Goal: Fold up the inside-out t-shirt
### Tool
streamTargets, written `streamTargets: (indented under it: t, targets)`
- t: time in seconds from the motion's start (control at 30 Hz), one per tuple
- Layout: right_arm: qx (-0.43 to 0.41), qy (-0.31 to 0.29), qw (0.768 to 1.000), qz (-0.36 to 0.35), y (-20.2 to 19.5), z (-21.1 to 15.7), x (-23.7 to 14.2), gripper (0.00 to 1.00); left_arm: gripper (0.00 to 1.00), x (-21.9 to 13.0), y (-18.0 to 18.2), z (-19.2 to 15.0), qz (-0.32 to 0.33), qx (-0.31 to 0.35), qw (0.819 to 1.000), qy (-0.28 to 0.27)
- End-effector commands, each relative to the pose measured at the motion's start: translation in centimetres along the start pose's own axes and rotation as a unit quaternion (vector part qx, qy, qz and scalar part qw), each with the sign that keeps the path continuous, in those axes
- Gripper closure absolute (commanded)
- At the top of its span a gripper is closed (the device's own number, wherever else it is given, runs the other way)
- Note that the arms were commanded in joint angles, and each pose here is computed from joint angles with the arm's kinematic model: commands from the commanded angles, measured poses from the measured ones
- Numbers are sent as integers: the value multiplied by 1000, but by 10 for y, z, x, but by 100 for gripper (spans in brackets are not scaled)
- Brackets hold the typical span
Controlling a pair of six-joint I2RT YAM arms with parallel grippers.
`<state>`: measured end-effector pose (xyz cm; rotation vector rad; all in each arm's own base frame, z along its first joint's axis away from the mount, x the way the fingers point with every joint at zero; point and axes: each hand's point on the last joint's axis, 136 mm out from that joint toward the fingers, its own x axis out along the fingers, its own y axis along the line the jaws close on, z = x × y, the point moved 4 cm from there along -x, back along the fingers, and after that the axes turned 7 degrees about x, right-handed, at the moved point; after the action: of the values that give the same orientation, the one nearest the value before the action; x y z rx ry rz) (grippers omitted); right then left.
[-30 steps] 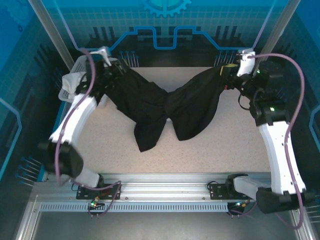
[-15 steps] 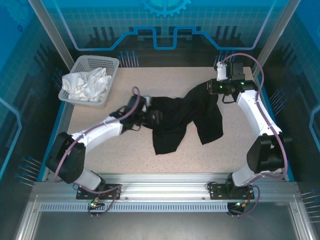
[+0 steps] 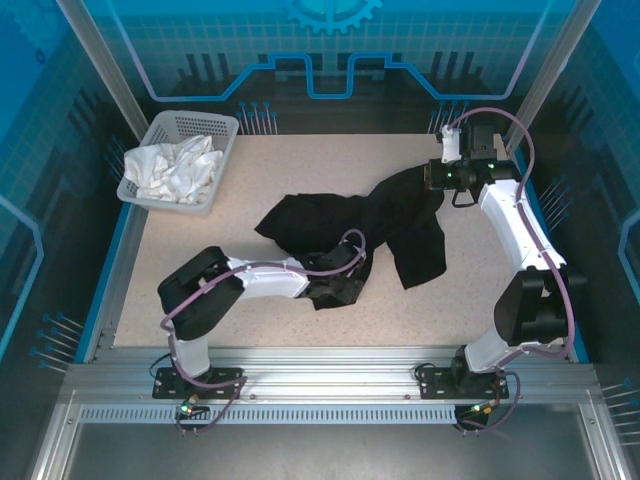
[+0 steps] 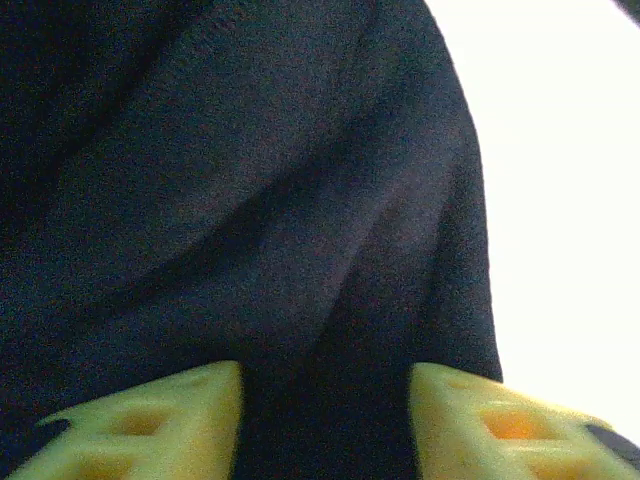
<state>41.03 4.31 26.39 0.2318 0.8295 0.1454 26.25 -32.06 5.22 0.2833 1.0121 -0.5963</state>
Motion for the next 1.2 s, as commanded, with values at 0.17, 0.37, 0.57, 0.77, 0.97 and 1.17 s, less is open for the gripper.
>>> streamTargets:
  t: [0.17, 0.37, 0.57, 0.77, 0.97, 1.17]
  targets:
    - [28, -56, 995, 82, 12, 29, -57, 100, 100, -76, 85, 23, 121, -38, 991, -51]
    - [26, -117, 974, 191, 54, 36, -124, 100, 100, -193, 201, 69, 158, -217, 934, -235]
    - [47, -94, 952, 288, 83, 29, -140, 100, 100, -214, 285, 94, 234, -271, 899, -252]
    - [38, -99, 957, 270, 83, 36, -146, 100, 100, -221, 329, 106, 226, -313, 882, -269]
    - [-3, -172, 961, 217, 82, 70, -185, 100, 100, -285, 316, 142, 157, -300, 871, -355]
    - [-45, -272, 951, 140, 79, 118, -231, 100, 100, -337, 270, 202, 16, -262, 856, -445]
